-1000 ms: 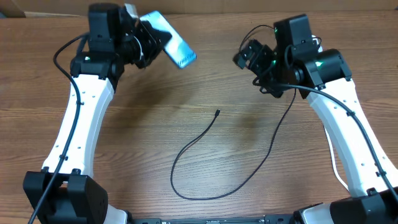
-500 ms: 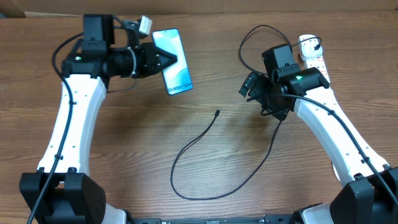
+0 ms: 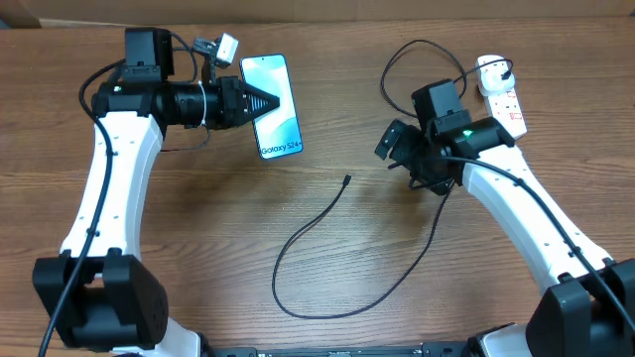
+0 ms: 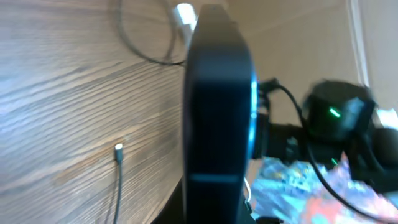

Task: Plug charger to phone and switch on socket
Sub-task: 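Move the right gripper down over the black cable's USB-C end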

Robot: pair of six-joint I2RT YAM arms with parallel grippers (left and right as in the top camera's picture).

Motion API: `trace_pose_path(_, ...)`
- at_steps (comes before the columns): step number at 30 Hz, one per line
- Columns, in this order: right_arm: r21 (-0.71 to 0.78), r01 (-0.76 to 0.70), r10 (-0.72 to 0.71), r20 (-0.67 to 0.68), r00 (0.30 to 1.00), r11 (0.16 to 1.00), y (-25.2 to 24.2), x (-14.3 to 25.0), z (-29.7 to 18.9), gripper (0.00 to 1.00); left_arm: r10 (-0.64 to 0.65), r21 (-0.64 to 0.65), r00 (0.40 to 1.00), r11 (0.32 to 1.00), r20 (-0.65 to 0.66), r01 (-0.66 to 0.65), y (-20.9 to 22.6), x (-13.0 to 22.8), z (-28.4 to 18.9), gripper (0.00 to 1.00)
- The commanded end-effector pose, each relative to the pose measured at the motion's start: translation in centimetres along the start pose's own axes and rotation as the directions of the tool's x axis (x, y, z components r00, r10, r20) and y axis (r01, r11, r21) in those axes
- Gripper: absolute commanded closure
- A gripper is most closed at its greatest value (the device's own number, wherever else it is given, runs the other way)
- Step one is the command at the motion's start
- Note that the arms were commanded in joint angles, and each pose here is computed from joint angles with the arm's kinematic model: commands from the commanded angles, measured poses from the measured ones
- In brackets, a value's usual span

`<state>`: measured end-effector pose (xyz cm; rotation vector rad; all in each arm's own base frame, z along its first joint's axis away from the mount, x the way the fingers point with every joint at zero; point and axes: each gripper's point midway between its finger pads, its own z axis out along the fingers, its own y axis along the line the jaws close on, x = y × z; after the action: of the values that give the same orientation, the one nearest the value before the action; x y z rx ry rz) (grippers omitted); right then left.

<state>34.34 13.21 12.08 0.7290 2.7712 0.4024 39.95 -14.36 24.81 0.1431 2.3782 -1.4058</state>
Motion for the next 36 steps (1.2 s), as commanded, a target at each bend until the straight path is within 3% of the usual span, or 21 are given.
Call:
trace_pose_path(1, -0.003, 0.031, -0.032, -0.031, 0.999, 0.999, 0.8, 1.3, 0.9, 0.00, -0.082, -0.082, 0.997, 0.993, 0.009, 0.083, 2.0, -0.4, 0.4, 0.96)
trace_pose_path(6, 0.069, 0.091, -0.085, -0.084, 0.993, 0.993, 1.1, 3.5, 4.5, 0.00, -0.099, -0.091, 0.995, 0.991, -0.001, 0.098, 2.8, -0.3, 0.7, 0.96)
trace_pose_path(10, 0.080, 0.042, -0.032, -0.122, 0.992, 0.996, 1.1, 4.1, 6.4, 0.01, -0.103, -0.108, 0.995, 0.989, 0.001, 0.103, 3.2, -0.3, 0.7, 0.96)
trace_pose_path(12, 0.035, 0.039, -0.034, -0.132, 0.991, 0.999, 2.0, 4.1, 6.6, 0.06, -0.104, -0.122, 0.995, 0.987, 0.003, 0.104, 3.4, -0.3, 0.7, 0.95)
trace_pose_path(14, -0.032, 0.038, -0.042, -0.137, 0.990, 0.999, 3.5, 4.1, 6.6, 0.22, -0.105, -0.121, 0.994, 0.987, 0.003, 0.105, 3.4, -0.3, 0.7, 0.96)
trace_pose_path(22, -0.028, -0.061, 0.055, -0.175, 0.983, 0.998, 3.7, 4.6, 7.1, 0.33, -0.121, -0.124, 0.993, 0.985, -0.006, 0.119, 3.5, 0.1, 0.7, 0.96)
trace_pose_path(30, -0.001, -0.065, 0.064, -0.191, 0.980, 0.998, 2.5, 5.4, 8.6, 0.37, -0.127, -0.126, 0.992, 0.984, -0.009, 0.125, 3.5, 0.2, 0.7, 0.96)
trace_pose_path(36, -0.077, -0.074, 0.057, -0.210, 0.976, 0.994, 3.1, 5.7, 9.9, 0.41, -0.128, -0.125, 0.992, 0.984, -0.010, 0.126, 3.5, 0.2, 0.7, 0.96)
